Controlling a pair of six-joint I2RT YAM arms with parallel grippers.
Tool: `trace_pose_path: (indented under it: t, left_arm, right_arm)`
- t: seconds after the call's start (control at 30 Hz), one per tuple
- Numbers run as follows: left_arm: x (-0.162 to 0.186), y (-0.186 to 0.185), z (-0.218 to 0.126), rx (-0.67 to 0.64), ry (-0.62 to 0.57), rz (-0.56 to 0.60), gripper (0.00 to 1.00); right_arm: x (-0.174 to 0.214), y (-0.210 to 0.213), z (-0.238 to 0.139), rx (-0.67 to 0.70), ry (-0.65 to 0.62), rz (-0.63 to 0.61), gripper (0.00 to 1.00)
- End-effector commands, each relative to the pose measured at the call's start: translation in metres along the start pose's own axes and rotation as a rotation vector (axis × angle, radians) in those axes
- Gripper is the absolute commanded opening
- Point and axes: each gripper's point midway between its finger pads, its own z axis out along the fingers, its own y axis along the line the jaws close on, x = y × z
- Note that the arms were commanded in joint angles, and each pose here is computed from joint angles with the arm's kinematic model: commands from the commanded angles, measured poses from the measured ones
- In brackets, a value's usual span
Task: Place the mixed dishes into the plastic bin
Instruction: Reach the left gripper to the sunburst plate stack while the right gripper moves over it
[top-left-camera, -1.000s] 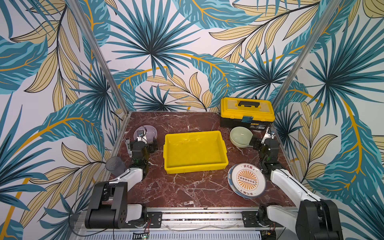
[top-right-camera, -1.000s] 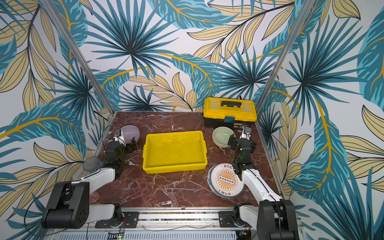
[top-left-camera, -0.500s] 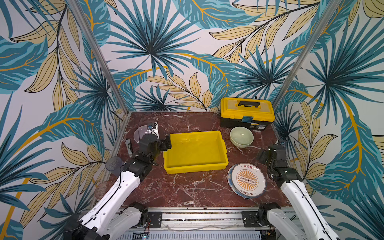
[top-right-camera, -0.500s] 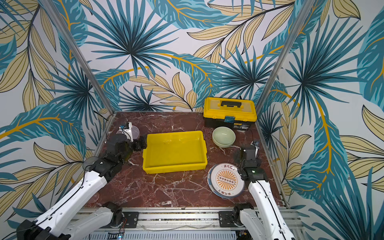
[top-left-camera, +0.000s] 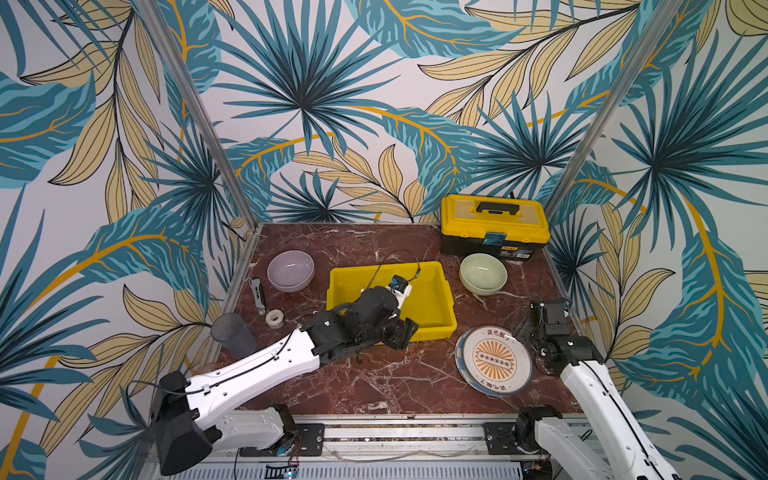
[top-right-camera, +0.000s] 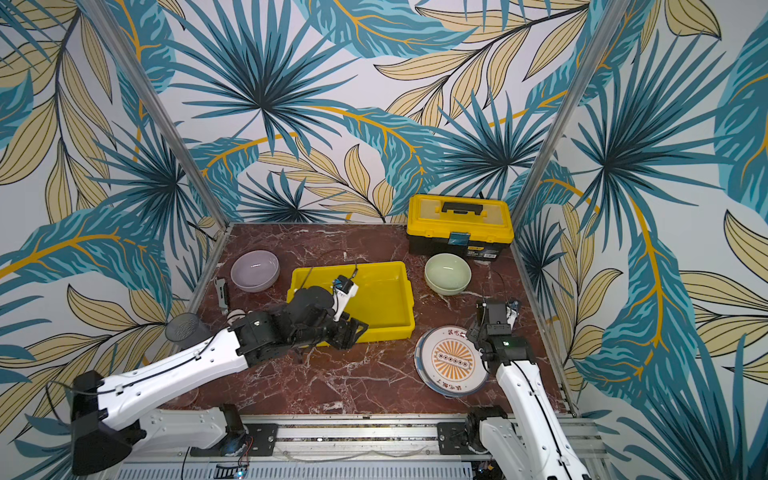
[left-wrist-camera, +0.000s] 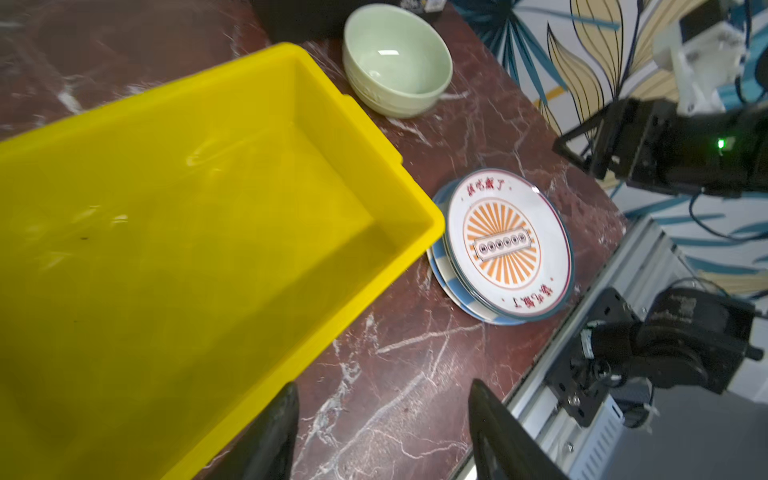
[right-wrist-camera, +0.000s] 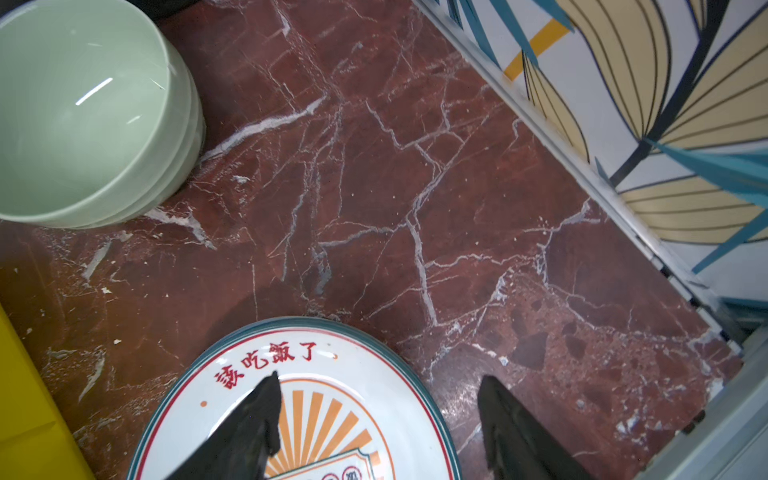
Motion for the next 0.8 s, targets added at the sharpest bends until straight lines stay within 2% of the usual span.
trace_pose_path:
  t: [0.0,0.13,0.23,0.43,0.57,0.77]
  left_arm:
    - [0.01,-0.021,0.021,0.041,0.083,-0.004,0.6]
    - [0.025,-0.049,0.057,0.095,0.149,0.053,0.53]
    - [0.028,-0.072,0.077,0.14,0.166,0.083,0.53]
    - [0.032,-0.108,0.106,0.211,0.191,0.071,0.53]
    - [0.038,-0.117,0.13,0.213,0.205,0.045,0.53]
    - [0.04,-0.112,0.172,0.144,0.206,0.036,0.45]
  right_arm:
    - [0.024,-0.008,0.007,0.017,0.073,0.034,0.72]
    - [0.038,-0.01,0.014,0.022,0.106,0.054,0.69]
    - [0.044,-0.012,0.018,0.031,0.116,0.058,0.68]
    - [0.051,-0.012,0.023,0.03,0.131,0.075,0.67]
    - [0.058,-0.01,0.029,0.023,0.146,0.087,0.67]
    - [0.065,-0.008,0.033,0.017,0.178,0.095,0.64]
